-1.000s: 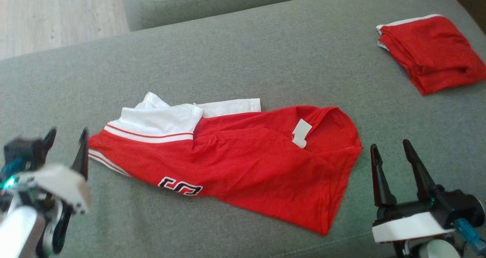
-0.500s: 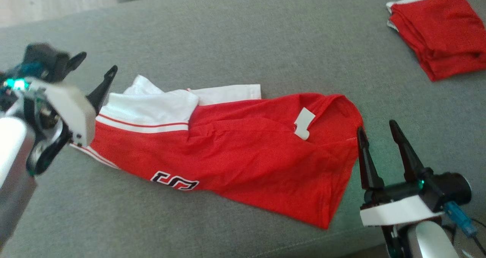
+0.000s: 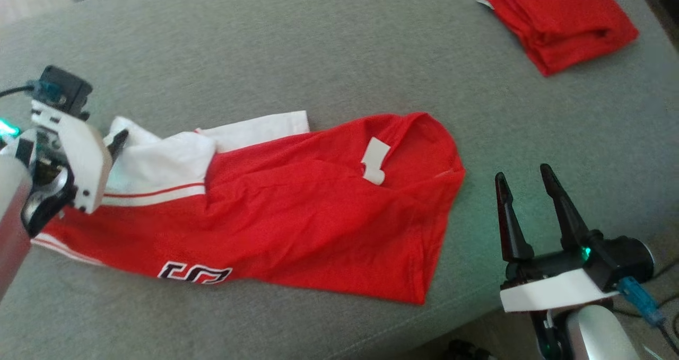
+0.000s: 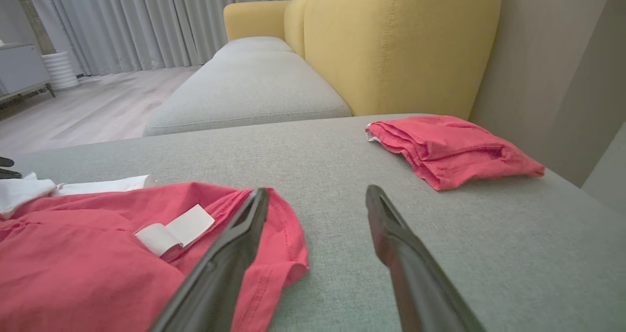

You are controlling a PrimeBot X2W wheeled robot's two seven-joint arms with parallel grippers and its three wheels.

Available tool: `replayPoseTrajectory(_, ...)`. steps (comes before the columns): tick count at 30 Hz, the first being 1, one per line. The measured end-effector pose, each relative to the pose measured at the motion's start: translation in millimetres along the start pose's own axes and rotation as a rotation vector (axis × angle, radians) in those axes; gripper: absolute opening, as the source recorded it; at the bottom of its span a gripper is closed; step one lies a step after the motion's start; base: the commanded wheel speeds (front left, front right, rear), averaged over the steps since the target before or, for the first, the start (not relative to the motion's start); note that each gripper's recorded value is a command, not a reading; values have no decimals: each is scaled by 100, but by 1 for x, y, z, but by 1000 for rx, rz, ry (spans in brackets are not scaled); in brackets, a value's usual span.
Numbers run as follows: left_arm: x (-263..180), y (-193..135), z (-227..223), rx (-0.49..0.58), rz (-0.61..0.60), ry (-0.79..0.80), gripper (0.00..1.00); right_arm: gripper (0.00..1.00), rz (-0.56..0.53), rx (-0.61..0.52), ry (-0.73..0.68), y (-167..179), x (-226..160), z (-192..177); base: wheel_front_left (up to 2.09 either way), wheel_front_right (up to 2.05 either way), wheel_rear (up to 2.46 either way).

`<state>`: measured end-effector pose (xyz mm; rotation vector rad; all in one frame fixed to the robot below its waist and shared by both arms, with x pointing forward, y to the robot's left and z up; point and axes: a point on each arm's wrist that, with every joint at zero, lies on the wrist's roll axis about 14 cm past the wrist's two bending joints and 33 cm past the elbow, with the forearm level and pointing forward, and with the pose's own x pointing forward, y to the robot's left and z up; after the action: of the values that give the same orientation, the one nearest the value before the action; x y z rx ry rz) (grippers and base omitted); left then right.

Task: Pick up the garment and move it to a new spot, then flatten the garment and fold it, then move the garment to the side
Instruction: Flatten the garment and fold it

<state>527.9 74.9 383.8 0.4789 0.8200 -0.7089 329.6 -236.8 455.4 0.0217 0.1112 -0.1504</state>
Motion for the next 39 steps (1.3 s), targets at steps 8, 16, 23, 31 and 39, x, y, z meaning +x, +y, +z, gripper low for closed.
replayPoseTrajectory(8,12,-11,-10,-20,-47,40,100,100,-42,4,2,-11,-8,0,0,0,0)
replayPoseTrajectory(16,17,-18,-8,-58,-88,47,0,100,-47,2,10,-13,-9,-2,0,0,0)
replayPoseTrajectory(23,1,-1,38,-12,-35,-210,0,100,-2,21,32,1,-1,-10,0,0,0)
replayPoseTrajectory(31,-80,48,130,77,134,-657,0,100,96,40,70,30,8,-25,0,0,0)
replayPoseTrajectory(39,-131,69,125,71,226,-756,0,100,227,58,75,66,32,-28,0,0,0)
